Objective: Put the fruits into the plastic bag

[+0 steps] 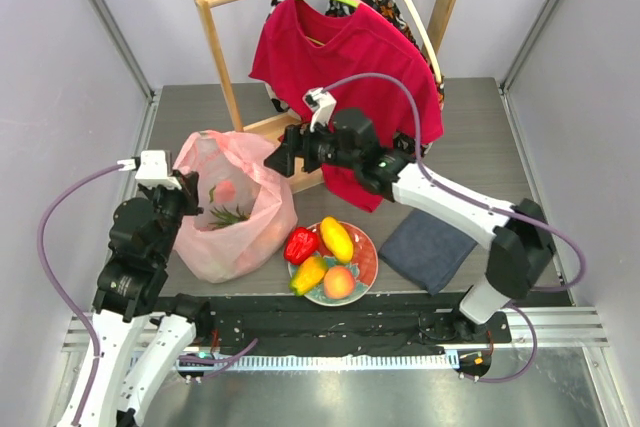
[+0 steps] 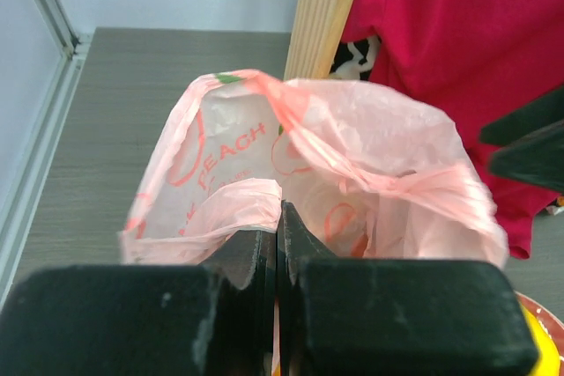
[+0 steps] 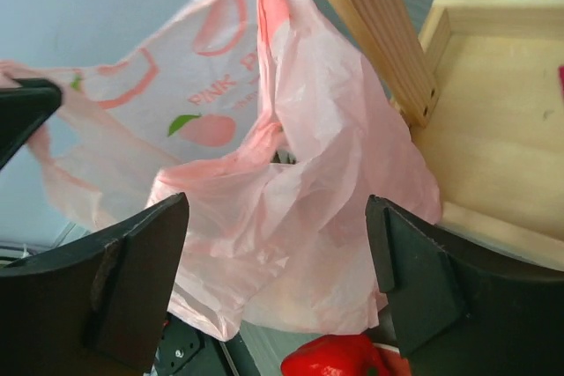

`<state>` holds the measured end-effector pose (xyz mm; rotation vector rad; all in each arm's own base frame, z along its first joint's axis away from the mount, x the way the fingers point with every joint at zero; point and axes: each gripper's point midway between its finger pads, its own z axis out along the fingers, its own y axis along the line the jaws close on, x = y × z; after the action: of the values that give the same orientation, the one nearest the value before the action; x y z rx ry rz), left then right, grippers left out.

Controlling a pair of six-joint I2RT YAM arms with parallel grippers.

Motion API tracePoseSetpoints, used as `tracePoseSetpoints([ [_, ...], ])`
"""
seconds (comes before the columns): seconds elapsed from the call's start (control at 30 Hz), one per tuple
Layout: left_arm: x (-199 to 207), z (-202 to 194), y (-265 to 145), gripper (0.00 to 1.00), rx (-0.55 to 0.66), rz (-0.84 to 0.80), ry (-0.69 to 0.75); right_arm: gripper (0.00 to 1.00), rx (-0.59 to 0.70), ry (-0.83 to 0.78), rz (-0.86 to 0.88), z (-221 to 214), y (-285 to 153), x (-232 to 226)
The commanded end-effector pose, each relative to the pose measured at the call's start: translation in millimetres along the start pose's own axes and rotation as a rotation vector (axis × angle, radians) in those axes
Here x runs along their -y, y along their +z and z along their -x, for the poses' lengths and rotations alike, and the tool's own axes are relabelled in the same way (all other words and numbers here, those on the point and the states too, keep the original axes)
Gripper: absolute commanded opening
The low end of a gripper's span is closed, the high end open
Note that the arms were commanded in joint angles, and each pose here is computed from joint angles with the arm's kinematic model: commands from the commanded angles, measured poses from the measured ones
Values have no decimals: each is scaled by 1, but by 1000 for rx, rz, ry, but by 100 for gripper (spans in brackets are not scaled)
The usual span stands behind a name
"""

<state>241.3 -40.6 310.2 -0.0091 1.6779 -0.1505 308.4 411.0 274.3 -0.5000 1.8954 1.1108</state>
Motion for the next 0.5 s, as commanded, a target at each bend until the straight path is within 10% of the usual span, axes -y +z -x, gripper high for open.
tracePoseSetpoints([
  [0.0,-3,23,-2,0,105,15,5,92,138,-129,43,44,-44,-27],
  [0.47,-2,23,0,0,90,27,-66,89,-44,-75,-450,-57,-116,77],
])
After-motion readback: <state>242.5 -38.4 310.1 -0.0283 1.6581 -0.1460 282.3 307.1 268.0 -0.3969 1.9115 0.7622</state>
